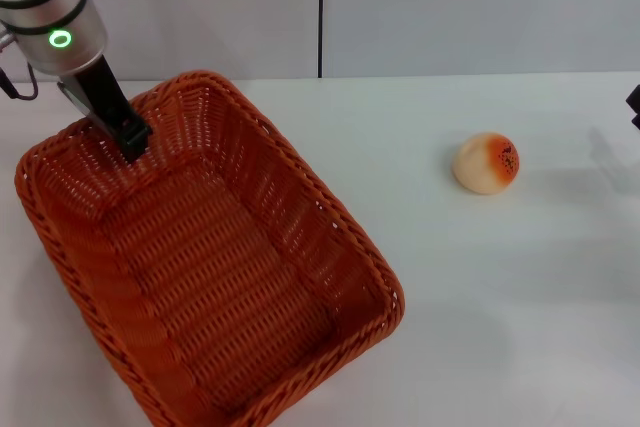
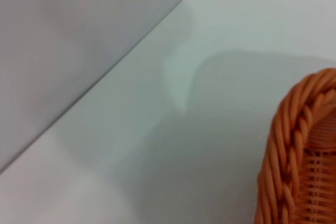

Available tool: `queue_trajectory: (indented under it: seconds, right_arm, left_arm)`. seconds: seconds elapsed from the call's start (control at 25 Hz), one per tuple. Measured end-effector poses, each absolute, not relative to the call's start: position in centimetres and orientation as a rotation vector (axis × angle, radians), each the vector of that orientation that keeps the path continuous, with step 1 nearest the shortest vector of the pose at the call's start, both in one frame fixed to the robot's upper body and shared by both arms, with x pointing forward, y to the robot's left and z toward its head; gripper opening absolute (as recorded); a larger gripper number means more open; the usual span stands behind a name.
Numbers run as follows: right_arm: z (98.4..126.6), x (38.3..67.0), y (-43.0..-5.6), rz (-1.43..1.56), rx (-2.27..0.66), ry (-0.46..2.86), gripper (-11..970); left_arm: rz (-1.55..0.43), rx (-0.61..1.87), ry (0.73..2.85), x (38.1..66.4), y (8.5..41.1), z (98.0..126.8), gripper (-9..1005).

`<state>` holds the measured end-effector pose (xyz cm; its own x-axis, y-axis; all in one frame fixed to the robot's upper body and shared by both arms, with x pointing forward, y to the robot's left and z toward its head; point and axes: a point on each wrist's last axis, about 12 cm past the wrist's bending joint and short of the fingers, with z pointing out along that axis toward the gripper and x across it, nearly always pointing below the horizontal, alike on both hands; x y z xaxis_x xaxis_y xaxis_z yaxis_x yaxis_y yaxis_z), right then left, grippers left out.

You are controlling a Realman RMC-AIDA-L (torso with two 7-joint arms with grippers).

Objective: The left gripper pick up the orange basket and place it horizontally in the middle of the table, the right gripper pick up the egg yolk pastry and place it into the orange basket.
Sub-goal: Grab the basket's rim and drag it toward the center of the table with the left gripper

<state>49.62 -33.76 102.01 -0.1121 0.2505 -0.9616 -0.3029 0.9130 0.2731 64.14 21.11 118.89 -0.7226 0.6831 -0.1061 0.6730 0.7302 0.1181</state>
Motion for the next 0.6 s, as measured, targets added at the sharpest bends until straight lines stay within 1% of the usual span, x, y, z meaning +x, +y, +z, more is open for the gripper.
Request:
queue_trajectory:
  seconds: [0.08,0.16,0.32,0.36,0.4,0.44,0.6]
  right_arm:
    - [102.0,49.7,-33.8,0.468,-0.039,1.617,726]
    - [102.1,49.8,-33.7,0.468,-0.04,1.616,726]
    - [102.2,50.0,-33.8,0.465,-0.046,1.612,725]
    - [102.3,50.2,-33.8,0.463,-0.048,1.611,725]
    - [102.3,50.2,-33.8,0.463,-0.048,1.611,725]
    - [102.3,50.3,-33.8,0.462,-0.048,1.612,725]
    - [102.4,50.4,-33.8,0.461,-0.045,1.61,725]
  left_arm:
    - [0.045,0.993,2.84,64.4,21.6,119.3,211]
    - [0.024,0.971,2.849,64.4,21.6,119.5,206]
    - [-0.085,0.821,2.897,64.9,21.9,120.0,189]
    - [-0.11,0.744,2.915,65.2,22.0,120.2,182]
    - [-0.11,0.744,2.915,65.2,22.0,120.2,176]
    - [-0.125,0.674,2.927,65.3,22.1,120.2,169]
    - [-0.144,0.577,2.945,65.4,22.3,120.3,167]
